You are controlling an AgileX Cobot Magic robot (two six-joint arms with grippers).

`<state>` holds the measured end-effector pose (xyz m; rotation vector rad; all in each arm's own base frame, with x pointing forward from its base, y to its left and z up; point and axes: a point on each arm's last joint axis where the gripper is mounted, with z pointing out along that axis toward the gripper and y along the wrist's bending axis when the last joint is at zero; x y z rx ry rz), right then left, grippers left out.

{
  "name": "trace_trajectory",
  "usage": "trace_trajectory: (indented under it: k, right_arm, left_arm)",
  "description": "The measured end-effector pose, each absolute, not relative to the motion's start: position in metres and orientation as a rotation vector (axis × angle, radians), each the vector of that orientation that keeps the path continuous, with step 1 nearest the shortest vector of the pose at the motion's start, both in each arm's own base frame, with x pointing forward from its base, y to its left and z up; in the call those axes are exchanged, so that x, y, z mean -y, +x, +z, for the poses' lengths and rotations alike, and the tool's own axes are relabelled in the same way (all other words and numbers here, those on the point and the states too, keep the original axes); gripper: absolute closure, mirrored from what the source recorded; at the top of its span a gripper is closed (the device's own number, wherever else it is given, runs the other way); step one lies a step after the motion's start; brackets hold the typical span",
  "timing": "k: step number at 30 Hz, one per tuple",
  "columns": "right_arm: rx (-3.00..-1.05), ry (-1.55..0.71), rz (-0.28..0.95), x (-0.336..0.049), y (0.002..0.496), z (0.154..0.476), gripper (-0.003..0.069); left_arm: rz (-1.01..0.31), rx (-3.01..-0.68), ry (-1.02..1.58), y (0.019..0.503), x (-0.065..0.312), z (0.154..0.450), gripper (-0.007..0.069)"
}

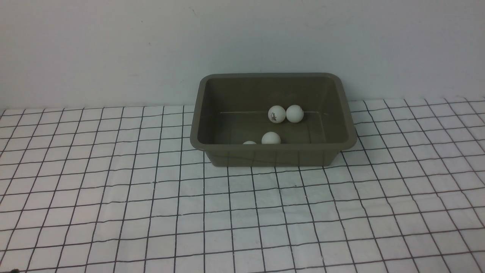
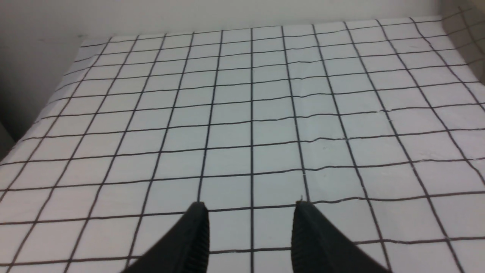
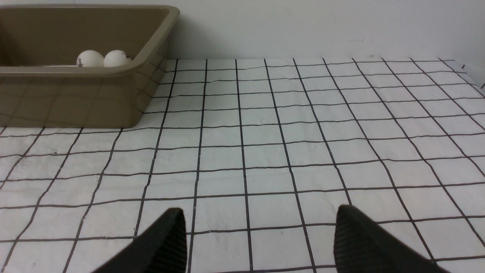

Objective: Put the table tennis balls into the box on the white checkered tablecloth.

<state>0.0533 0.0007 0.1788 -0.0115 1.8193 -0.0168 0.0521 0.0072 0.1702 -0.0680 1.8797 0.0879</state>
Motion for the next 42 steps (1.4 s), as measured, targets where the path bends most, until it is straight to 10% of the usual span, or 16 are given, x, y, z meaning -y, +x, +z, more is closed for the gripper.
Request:
trace_trajectory:
  k: [30,42]
  right_arm:
    - [-1.819,-0.012,-0.017,-0.001,0.053,0.179,0.0185]
    - [-1.819,-0.012,-0.017,-0.001,0.053,0.179,0.0185]
  left_arm:
    - [-0.231,-1.877,-0.121,0.052,0.008,0.171,0.0347]
    - [-0.008,-1.883,0.019,0.052,0.001,0.17,0.0347]
